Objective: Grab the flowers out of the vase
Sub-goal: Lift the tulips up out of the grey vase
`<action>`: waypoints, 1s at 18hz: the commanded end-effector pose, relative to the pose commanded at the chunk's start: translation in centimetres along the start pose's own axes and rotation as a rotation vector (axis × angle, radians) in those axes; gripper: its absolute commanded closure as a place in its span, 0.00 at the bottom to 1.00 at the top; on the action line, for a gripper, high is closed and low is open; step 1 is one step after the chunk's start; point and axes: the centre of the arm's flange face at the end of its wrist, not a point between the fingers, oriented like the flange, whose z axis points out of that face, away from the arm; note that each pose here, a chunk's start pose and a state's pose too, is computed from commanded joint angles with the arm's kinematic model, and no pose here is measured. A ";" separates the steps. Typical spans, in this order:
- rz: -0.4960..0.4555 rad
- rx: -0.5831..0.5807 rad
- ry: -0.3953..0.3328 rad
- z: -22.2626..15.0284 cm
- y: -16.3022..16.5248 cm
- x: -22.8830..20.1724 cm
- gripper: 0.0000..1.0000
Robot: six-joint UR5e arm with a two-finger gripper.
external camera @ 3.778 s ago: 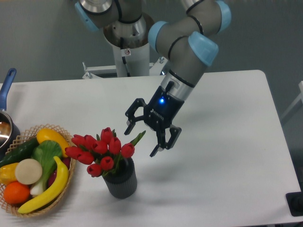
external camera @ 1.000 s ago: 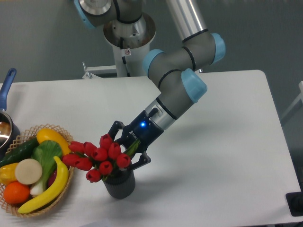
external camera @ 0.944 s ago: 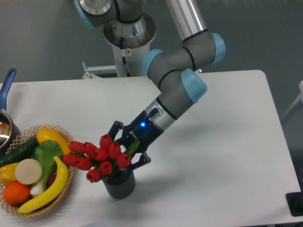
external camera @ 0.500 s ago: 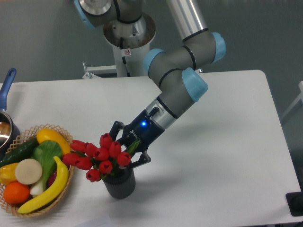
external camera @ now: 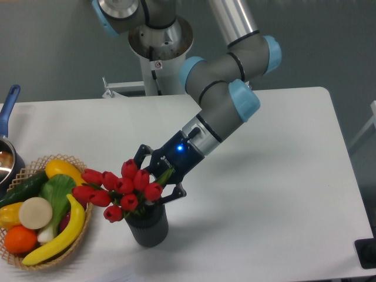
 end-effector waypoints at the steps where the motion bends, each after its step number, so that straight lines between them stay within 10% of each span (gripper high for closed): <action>1: -0.011 0.002 -0.008 -0.5 -0.2 0.0 0.52; 18: -0.086 0.042 -0.077 -4.8 -8.5 2.0 0.52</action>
